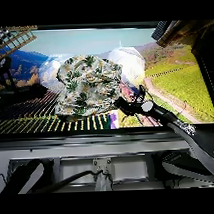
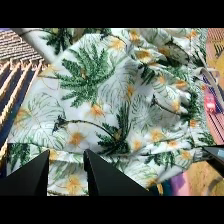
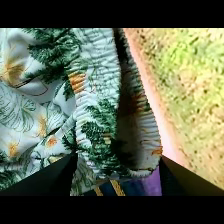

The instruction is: Fold the clothes and pants, and hang the long-sleeved shirts on hangers.

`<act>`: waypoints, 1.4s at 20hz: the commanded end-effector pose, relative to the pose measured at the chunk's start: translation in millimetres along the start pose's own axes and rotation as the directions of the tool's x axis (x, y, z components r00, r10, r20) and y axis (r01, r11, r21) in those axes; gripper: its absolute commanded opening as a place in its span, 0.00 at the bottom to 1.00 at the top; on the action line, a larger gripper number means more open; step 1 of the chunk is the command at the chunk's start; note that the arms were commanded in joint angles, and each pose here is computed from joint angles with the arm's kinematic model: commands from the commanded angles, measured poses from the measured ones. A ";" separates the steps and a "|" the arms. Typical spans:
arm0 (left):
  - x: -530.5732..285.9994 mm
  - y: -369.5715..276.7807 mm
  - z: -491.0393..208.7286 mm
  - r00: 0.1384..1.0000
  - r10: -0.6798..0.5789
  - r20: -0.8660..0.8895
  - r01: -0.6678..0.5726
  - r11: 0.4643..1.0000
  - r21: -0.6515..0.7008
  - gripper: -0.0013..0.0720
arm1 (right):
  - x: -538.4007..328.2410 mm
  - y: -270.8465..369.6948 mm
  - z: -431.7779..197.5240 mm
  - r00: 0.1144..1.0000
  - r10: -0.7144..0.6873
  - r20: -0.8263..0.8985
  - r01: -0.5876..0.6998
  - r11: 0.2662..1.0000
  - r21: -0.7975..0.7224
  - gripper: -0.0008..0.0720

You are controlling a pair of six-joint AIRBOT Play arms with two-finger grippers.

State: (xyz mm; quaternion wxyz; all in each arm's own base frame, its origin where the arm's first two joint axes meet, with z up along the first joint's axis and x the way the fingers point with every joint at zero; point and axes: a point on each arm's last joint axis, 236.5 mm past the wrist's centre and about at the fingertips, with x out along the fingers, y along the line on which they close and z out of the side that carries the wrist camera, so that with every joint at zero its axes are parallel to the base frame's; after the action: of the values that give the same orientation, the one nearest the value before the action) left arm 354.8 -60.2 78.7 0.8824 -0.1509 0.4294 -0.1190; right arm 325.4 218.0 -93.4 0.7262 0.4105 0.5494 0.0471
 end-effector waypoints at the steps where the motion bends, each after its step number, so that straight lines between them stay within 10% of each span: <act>1: 0.2 3.5 2.3 1.000 0.014 0.010 -0.014 1.000 0.009 0.35 | 6.0 -1.8 8.8 0.999 -0.001 0.038 0.000 1.000 0.026 0.74; 6: 12.3 11.5 -21.9 0.999 0.020 -0.043 -0.021 1.000 -0.018 0.35 | 2.6 13.2 31.0 0.992 0.034 0.118 -0.036 0.999 0.020 0.06; 18: 41.1 -18.8 -103.1 0.974 -0.196 -0.113 0.133 0.899 -0.417 0.43 | -158.4 272.1 115.8 0.785 0.526 0.328 -0.383 0.828 -0.411 0.04; 20: 41.6 -42.0 -111.4 0.946 -0.313 -0.089 0.215 0.808 -0.548 0.44 | -184.4 296.6 120.8 0.745 0.571 0.345 -0.392 0.793 -0.467 0.04; 22: 36.0 -75.8 -105.1 0.894 -0.449 0.005 0.345 0.681 -0.646 0.74 | -202.3 311.9 122.7 0.722 0.596 0.351 -0.383 0.767 -0.514 0.04; 24: 29.0 -99.9 -99.6 0.847 -0.525 0.088 0.435 0.589 -0.681 0.73 | -212.4 319.8 123.5 0.710 0.609 0.354 -0.376 0.753 -0.540 0.04; 28: 31.6 -117.4 -124.2 0.844 -0.532 0.063 0.426 0.596 -0.681 0.73 | -214.8 322.5 118.8 0.720 0.607 0.335 -0.372 0.746 -0.552 0.04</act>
State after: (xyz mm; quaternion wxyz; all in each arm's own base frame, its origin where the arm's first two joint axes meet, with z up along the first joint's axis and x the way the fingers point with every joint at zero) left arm 273.3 -185.1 23.1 0.6880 -0.5283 0.4578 -0.1947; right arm 466.8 252.7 276.3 0.8715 0.3752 0.1879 0.2537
